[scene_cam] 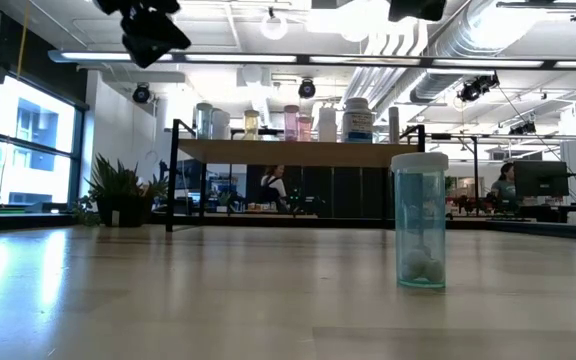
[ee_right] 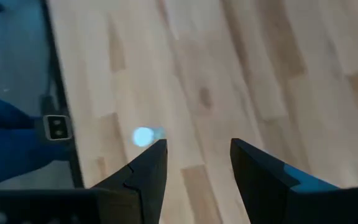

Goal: Pick and place medicine bottles onto shelf by color
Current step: Put the blue pill bottle on the shelf

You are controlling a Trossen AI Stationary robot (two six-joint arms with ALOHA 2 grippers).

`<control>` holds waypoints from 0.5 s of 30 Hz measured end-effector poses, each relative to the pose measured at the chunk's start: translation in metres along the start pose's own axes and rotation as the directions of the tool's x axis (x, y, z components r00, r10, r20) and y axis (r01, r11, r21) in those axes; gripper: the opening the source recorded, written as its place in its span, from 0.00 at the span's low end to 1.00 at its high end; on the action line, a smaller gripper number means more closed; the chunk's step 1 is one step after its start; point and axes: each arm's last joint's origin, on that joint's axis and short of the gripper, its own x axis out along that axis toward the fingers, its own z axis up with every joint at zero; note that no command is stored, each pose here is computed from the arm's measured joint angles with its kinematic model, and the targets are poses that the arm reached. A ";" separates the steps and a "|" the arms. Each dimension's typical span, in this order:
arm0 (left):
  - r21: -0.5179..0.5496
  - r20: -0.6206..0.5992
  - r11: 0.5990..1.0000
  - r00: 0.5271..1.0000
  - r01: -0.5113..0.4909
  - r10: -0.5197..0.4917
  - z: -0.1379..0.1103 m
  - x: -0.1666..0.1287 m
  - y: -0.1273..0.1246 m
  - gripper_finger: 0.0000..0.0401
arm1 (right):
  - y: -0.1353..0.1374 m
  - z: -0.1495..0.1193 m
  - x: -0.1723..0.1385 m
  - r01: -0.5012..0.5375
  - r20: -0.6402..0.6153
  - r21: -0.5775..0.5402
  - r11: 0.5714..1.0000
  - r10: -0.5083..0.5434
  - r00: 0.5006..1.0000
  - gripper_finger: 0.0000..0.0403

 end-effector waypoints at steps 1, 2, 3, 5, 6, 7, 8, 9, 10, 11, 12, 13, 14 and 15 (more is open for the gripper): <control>0.006 -0.006 1.000 1.000 0.007 -0.007 -0.001 0.000 -0.002 0.49 | 0.004 -0.002 0.003 -0.013 0.009 -0.013 1.000 0.013 1.000 0.42; 0.013 -0.006 1.000 1.000 0.016 -0.016 -0.002 0.000 -0.004 0.49 | 0.008 -0.005 0.005 -0.023 0.011 -0.025 0.999 0.023 1.000 0.42; 0.018 -0.009 1.000 1.000 0.023 -0.023 -0.003 0.000 -0.006 0.49 | 0.011 -0.008 0.009 -0.028 0.009 -0.036 0.999 0.029 1.000 0.42; 0.027 -0.014 0.999 0.999 0.035 -0.034 -0.004 0.000 -0.009 0.49 | 0.017 -0.013 0.016 -0.048 0.017 -0.056 0.997 0.049 0.999 0.42; 0.031 -0.016 0.999 0.999 0.039 -0.038 -0.004 0.000 -0.011 0.49 | 0.019 -0.016 0.018 -0.054 0.018 -0.061 0.997 0.055 0.998 0.42; 0.034 -0.018 0.998 0.999 0.043 -0.042 -0.005 0.000 -0.012 0.49 | 0.021 -0.018 0.021 -0.059 0.015 -0.060 0.996 0.060 0.998 0.42; 0.037 -0.020 0.998 0.999 0.047 -0.046 -0.005 0.000 -0.013 0.49 | 0.023 -0.020 0.023 -0.063 0.013 -0.057 0.996 0.063 0.998 0.42; 0.040 -0.021 0.998 0.999 0.050 -0.049 -0.006 0.000 -0.014 0.49 | 0.024 -0.022 0.027 -0.066 0.012 -0.052 0.996 0.067 0.998 0.42; 0.042 -0.022 0.998 0.999 0.051 -0.050 -0.006 0.000 -0.015 0.49 | 0.026 -0.024 0.030 -0.067 0.007 -0.057 0.996 0.067 0.998 0.42; 0.044 -0.023 0.998 0.998 0.053 -0.052 -0.006 0.000 -0.015 0.49 | 0.027 -0.027 0.033 -0.068 0.006 -0.076 0.995 0.069 0.998 0.42; 0.046 -0.024 0.997 0.998 0.055 -0.054 -0.007 0.000 -0.016 0.49 | 0.028 -0.028 0.037 -0.073 0.020 -0.095 0.993 0.075 0.997 0.42; 0.047 -0.026 0.997 0.998 0.056 -0.055 -0.007 0.000 -0.016 0.49 | 0.030 -0.029 0.040 -0.080 0.040 -0.110 0.991 0.085 0.996 0.42; 0.048 -0.028 0.997 0.998 0.057 -0.056 -0.007 0.000 -0.017 0.49 | 0.031 -0.031 0.043 -0.078 0.054 -0.129 0.989 0.085 0.995 0.42; 0.050 -0.030 0.997 0.998 0.059 -0.057 -0.008 0.000 -0.017 0.49 | 0.033 -0.033 0.045 -0.070 0.067 -0.148 0.986 0.080 0.994 0.42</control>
